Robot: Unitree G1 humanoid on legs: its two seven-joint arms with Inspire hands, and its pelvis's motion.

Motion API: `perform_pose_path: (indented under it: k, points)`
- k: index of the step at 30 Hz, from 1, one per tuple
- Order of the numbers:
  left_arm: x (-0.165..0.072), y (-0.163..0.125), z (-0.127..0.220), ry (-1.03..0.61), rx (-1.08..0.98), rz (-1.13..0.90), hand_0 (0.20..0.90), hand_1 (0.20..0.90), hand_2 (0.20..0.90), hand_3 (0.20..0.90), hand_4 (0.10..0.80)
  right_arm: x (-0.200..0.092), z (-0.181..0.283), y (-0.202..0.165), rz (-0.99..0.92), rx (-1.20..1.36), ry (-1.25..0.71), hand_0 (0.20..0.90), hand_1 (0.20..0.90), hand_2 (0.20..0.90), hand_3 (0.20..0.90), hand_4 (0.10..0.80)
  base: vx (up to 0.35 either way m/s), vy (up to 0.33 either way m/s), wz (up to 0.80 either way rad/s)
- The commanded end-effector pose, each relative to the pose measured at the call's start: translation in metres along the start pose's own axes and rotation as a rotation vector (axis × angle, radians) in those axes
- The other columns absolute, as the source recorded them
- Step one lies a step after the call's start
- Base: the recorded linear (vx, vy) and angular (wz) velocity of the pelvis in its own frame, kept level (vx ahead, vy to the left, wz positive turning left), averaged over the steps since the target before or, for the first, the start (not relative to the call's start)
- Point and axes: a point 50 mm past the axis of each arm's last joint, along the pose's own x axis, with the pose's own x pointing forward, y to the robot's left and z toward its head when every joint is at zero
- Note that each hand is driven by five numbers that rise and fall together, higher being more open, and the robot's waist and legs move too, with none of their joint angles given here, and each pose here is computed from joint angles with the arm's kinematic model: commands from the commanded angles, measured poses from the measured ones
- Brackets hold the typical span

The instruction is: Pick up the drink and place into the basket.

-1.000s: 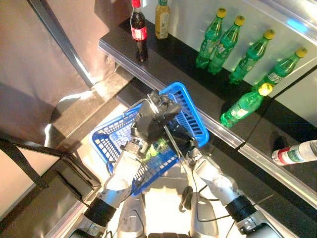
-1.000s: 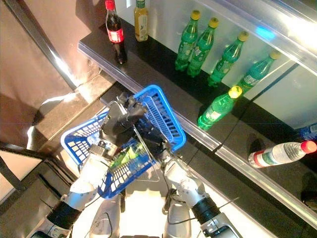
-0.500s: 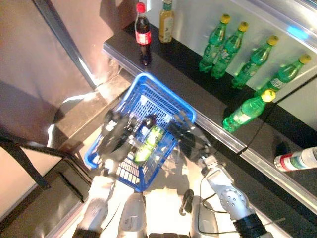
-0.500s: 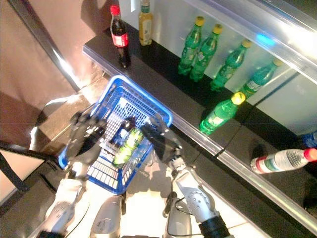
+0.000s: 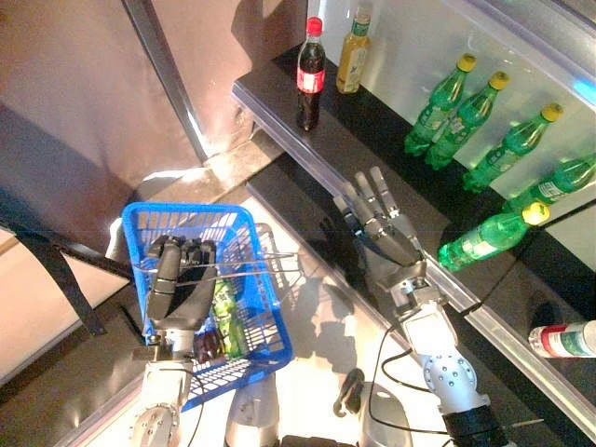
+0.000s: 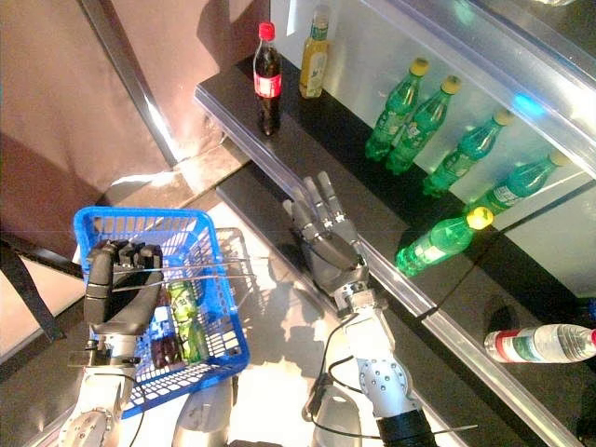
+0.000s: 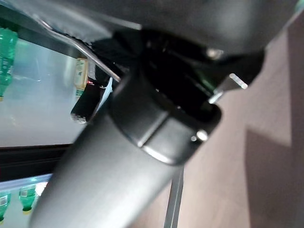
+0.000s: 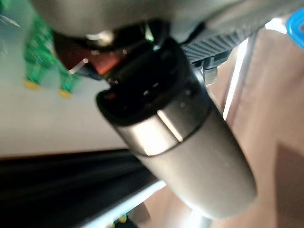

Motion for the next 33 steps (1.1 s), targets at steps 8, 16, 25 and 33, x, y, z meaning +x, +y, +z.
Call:
perform_pose_path:
  k: [8, 16, 25, 33]
  points:
    - [0.008, -0.02, -0.005, -0.035, 0.01, -0.264, 0.3, 0.3, 0.3, 0.2, 0.1, -0.052, -0.041, -0.01, 0.13, 0.049, 0.253, 0.9, 0.9, 0.9, 0.9, 0.8, -0.032, -0.008, -0.11]
    - [-0.018, 0.034, 0.017, -0.166, 0.146, 0.074, 0.3, 0.3, 0.3, 0.2, 0.1, -0.122, -0.068, -0.081, -0.23, -0.034, 0.471, 0.9, 0.9, 0.9, 0.9, 0.8, -0.063, 0.021, -0.37]
    - [-0.043, 0.083, 0.029, -0.25, 0.191, 0.45, 0.3, 0.3, 0.3, 0.2, 0.1, -0.183, -0.074, -0.123, -0.638, -0.052, 0.526, 0.9, 0.9, 0.9, 0.9, 0.8, -0.022, 0.035, -0.21]
    - [-0.087, 0.104, 0.048, -0.433, 0.157, 0.773, 0.3, 0.3, 0.3, 0.2, 0.1, -0.197, -0.069, -0.136, -0.755, -0.218, 0.571, 0.9, 0.9, 0.9, 0.9, 0.8, -0.049, -0.094, -0.65]
